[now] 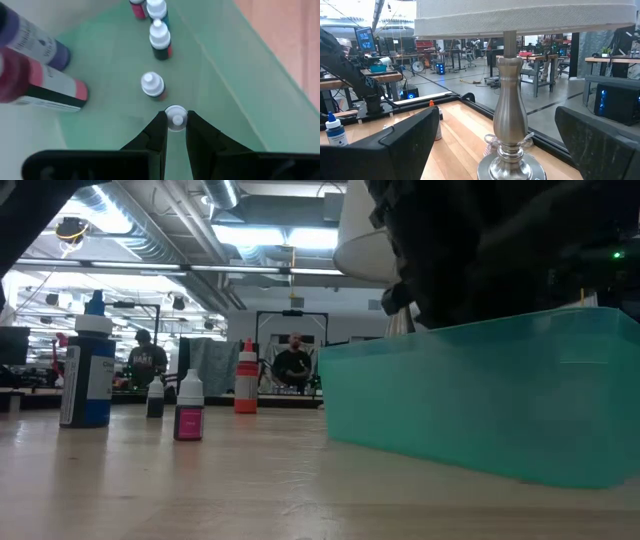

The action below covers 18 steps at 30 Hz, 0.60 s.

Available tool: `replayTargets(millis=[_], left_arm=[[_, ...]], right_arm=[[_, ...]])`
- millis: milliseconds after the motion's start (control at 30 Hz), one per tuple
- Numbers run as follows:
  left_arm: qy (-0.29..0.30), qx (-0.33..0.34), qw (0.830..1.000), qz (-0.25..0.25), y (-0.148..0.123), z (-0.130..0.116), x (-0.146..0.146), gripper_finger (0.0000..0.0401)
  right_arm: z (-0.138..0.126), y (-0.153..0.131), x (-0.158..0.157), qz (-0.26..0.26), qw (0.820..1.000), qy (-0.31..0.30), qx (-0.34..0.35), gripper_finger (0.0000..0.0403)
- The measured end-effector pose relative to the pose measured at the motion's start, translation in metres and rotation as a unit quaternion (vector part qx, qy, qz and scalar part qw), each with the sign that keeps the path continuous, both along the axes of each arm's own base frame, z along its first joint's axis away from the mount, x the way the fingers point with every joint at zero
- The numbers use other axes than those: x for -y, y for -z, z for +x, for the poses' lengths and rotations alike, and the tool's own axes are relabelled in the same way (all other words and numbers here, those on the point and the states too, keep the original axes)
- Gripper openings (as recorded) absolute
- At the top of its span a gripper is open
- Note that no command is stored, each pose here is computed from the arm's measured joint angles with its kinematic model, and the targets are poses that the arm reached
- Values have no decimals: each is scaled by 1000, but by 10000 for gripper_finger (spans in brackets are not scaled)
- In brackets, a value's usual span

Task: Pick & Place food coloring
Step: Put the small purple food coloring bottle into the green bin

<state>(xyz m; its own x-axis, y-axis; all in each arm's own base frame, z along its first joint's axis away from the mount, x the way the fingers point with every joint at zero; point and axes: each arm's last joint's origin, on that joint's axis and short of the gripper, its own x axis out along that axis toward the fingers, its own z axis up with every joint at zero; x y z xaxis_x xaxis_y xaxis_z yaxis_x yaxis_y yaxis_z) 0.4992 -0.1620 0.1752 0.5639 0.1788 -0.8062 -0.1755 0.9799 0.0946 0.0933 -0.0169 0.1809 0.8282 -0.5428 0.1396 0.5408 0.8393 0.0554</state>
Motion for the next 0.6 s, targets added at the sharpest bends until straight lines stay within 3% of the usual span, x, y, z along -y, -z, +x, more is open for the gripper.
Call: replayTargets(millis=[200,333,600], left_arm=[[6,-1,1000,-9,0,0,1,45],[24,-6,999,-42,0,1,2,49],[29,-9,998,-50,0,1,2,93]], right_arm=[[0,0,0,0,1000,0,0,397],[0,0,0,0,1000,0,0,397],[0,0,0,0,1000,0,0,397]])
